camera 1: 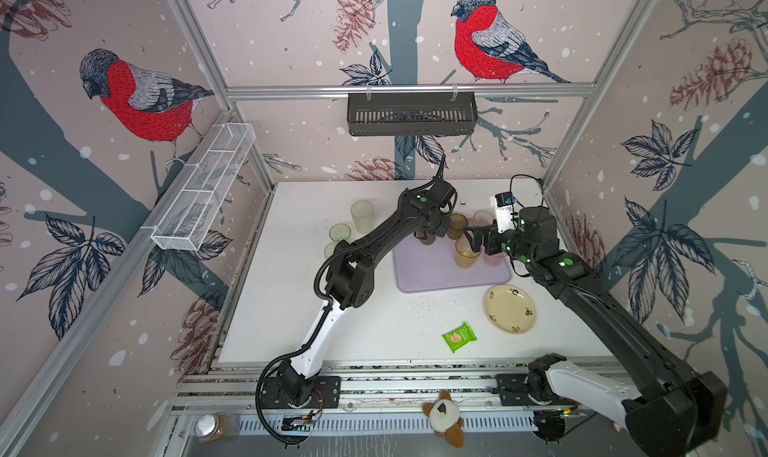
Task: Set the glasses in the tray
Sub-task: 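Lift the amber cup with the left gripper and carry it over the tray, then lower the amber cup onto the tray beside the other amber cup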
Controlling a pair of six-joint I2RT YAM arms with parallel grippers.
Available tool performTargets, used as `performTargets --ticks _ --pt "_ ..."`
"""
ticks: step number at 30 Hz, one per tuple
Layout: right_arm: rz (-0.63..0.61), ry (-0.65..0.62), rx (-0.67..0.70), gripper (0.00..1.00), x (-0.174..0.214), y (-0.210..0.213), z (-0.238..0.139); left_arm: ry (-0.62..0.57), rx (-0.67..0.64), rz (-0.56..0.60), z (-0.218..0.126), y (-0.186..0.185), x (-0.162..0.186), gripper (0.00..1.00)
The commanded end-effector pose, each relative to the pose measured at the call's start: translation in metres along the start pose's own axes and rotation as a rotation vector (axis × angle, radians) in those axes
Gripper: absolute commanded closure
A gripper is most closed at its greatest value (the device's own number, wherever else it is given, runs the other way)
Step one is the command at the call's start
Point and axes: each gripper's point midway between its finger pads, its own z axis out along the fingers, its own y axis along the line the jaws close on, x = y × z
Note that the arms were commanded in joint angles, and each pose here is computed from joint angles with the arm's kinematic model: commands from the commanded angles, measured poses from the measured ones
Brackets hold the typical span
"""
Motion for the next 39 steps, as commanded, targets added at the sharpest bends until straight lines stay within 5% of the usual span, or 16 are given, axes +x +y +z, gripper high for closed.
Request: performTargets --ticks 1,39 --pt "0.008 -0.020 0.007 0.00 -0.006 -0.001 -0.003 -0.026 -0.012 0.008 0.001 0.002 -0.007 1.00" --pt "0.026 -0.020 0.011 0.00 0.002 -0.006 -0.007 -0.063 -0.017 0.029 0.011 0.002 -0.017 1.00"
